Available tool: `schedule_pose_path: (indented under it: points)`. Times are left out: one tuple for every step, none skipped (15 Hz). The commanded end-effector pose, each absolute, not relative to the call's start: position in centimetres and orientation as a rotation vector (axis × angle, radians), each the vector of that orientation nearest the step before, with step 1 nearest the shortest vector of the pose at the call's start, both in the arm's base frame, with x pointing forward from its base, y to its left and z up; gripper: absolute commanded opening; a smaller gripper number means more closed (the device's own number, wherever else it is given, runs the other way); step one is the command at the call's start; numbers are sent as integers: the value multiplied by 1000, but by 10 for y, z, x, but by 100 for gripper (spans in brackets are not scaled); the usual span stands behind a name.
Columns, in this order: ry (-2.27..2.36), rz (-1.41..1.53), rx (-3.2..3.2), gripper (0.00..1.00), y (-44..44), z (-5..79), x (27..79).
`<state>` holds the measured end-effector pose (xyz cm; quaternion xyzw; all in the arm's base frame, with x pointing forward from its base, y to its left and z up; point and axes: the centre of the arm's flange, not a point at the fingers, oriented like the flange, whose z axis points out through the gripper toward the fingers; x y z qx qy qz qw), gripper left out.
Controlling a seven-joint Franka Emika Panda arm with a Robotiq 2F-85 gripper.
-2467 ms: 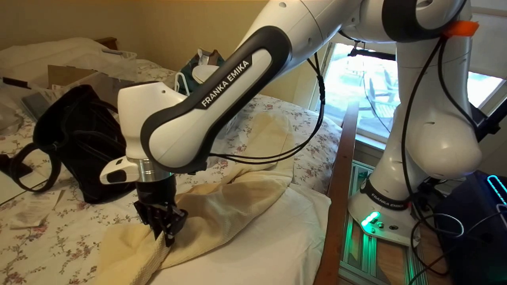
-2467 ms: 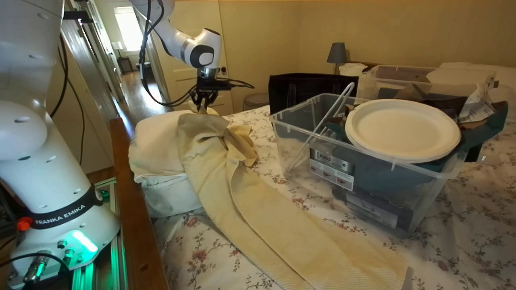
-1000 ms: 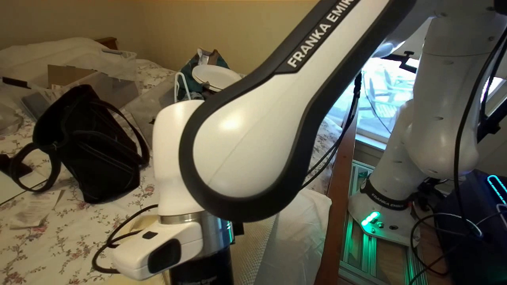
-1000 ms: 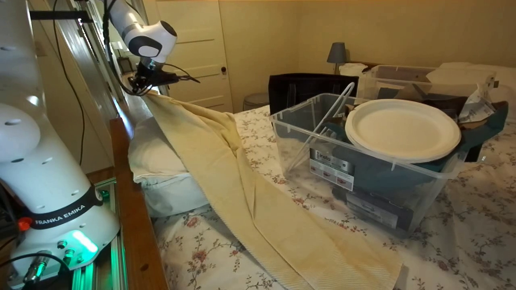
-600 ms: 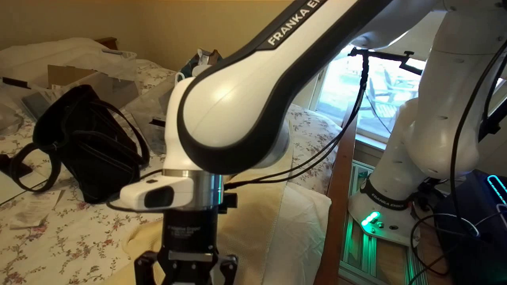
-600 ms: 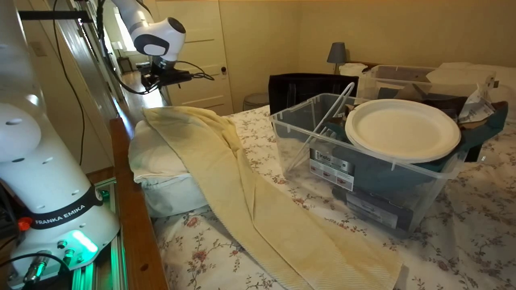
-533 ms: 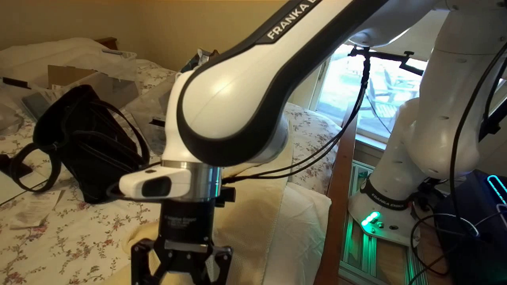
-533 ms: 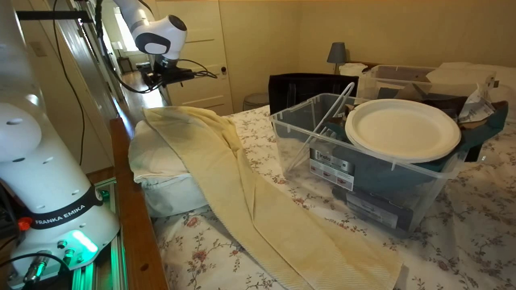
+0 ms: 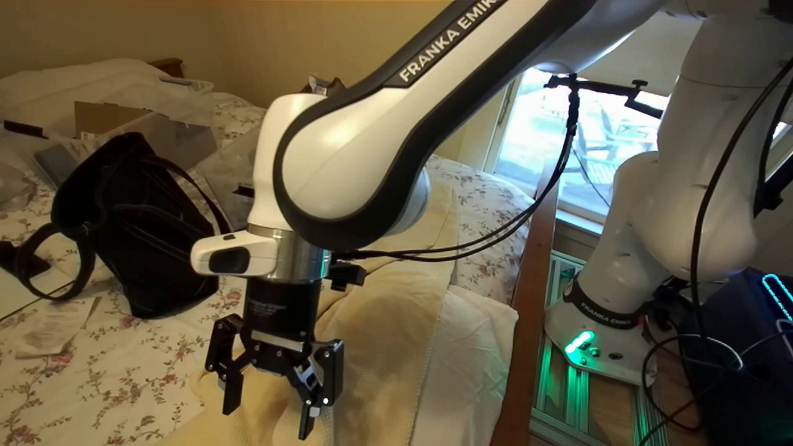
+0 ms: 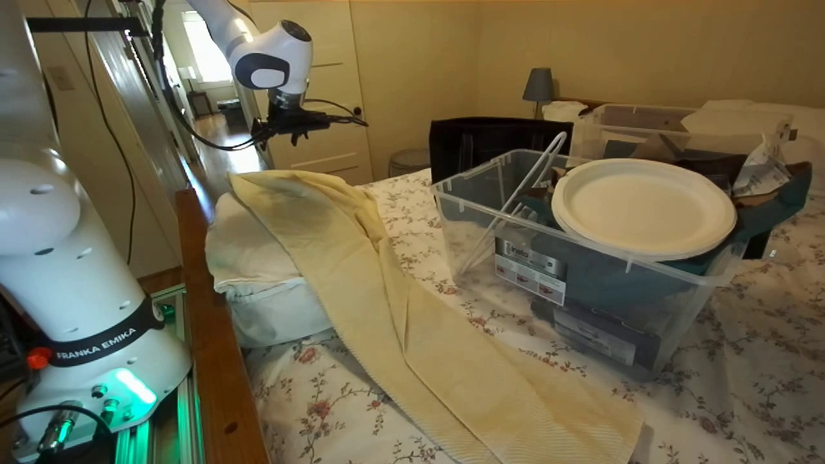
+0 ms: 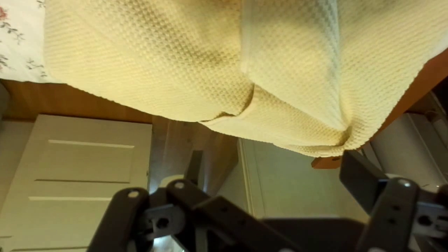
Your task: Unfold the towel.
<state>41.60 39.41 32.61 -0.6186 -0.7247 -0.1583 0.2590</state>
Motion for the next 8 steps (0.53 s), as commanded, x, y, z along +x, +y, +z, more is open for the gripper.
schedule_pose_path:
  points:
    - [-1945, -304, -1584, 100, 431, 327, 429]
    - [-1919, -293, -1604, 100, 430, 330, 431]
    - [-1943, -342, -1608, 100, 414, 325, 415]
    - [-1931, -330, -1603, 100, 418, 326, 418]
    - [-1925, -327, -1603, 100, 420, 326, 420]
    - [-1922, -328, -1604, 100, 421, 326, 421]
    - [-1909, -281, -1622, 100, 417, 323, 423]
    - [-1908, -242, -1640, 100, 416, 319, 424]
